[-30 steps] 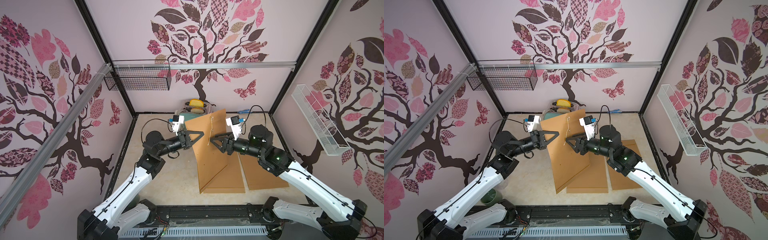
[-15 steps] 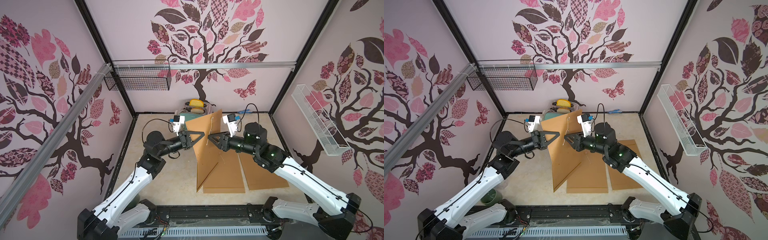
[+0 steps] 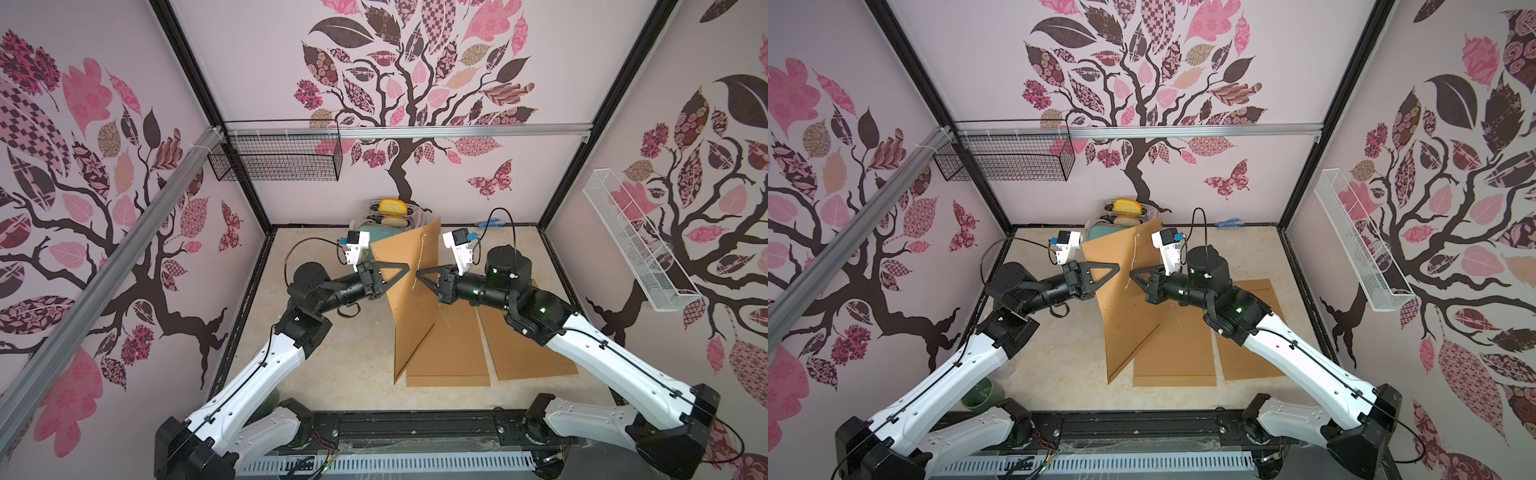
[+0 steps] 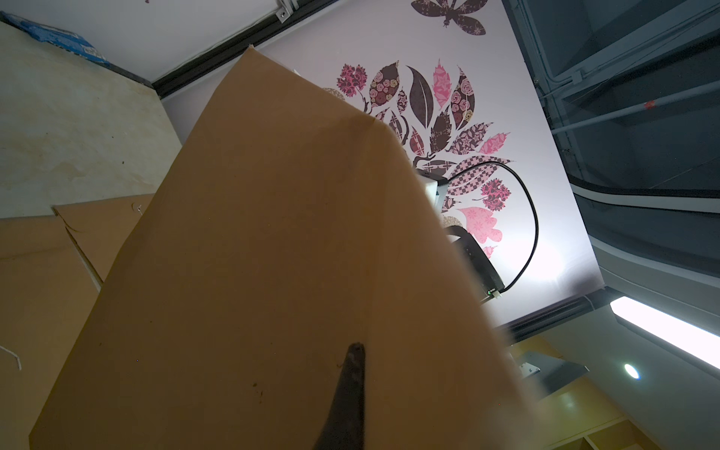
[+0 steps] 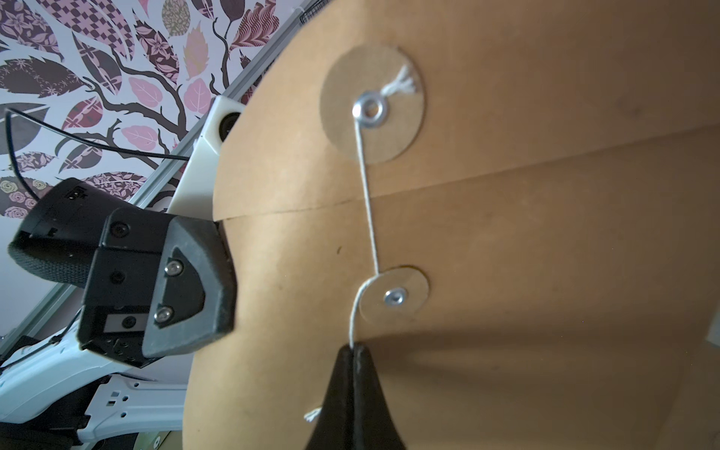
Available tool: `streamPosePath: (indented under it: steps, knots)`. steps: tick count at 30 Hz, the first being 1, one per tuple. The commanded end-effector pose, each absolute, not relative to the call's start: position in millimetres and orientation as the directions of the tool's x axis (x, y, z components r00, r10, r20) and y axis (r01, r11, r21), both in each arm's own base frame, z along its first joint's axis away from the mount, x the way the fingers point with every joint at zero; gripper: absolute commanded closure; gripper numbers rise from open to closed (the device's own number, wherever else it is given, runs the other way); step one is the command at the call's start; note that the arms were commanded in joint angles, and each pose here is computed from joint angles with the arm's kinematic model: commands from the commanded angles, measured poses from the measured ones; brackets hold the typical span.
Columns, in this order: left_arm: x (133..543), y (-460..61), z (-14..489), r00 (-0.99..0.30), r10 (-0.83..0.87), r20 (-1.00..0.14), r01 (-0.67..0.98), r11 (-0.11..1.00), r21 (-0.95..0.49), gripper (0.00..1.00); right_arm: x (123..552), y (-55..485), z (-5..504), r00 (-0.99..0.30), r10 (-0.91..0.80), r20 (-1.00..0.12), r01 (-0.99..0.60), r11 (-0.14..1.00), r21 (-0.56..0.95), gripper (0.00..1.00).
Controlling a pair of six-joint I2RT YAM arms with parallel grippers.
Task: Close the mouth of the file bag
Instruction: Close the file bag.
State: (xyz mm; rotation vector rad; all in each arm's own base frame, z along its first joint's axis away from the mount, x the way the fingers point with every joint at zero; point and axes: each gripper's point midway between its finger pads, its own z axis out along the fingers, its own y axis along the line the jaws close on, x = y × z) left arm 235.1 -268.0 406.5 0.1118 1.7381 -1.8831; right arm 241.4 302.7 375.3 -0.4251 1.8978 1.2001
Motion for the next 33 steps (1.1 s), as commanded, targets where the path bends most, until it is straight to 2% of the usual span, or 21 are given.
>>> streamPosePath:
  steps: [1, 17, 23, 25, 27, 29, 33]
  knots:
    - [225, -270, 427, -0.814, -0.336, -0.474, 0.512, -0.031, -0.858, 1.00, 238, 300, 373, -0.587, 0.125, -0.800, -0.660, 0.499, 0.562, 1.00]
    - [222, -268, 429, -0.813, -0.337, -0.475, 0.516, -0.037, -0.856, 1.00, 240, 296, 348, -0.600, 0.066, -0.797, -0.645, 0.551, 0.531, 1.00]
    - [222, -269, 424, -0.819, -0.328, -0.470, 0.507, -0.034, -0.861, 1.00, 229, 295, 355, -0.599, 0.083, -0.796, -0.665, 0.502, 0.553, 1.00]
    - [222, -269, 424, -0.819, -0.329, -0.470, 0.508, -0.034, -0.861, 1.00, 228, 294, 356, -0.597, 0.086, -0.798, -0.667, 0.499, 0.553, 0.94]
    - [222, -269, 425, -0.817, -0.330, -0.472, 0.511, -0.037, -0.859, 1.00, 229, 296, 353, -0.601, 0.074, -0.796, -0.668, 0.501, 0.551, 0.82]
    - [222, -269, 424, -0.819, -0.329, -0.470, 0.508, -0.037, -0.860, 1.00, 228, 299, 351, -0.612, 0.062, -0.788, -0.668, 0.493, 0.558, 0.75]
    - [220, -268, 427, -0.816, -0.332, -0.473, 0.513, -0.040, -0.857, 1.00, 232, 303, 349, -0.624, 0.066, -0.779, -0.660, 0.490, 0.570, 0.71]
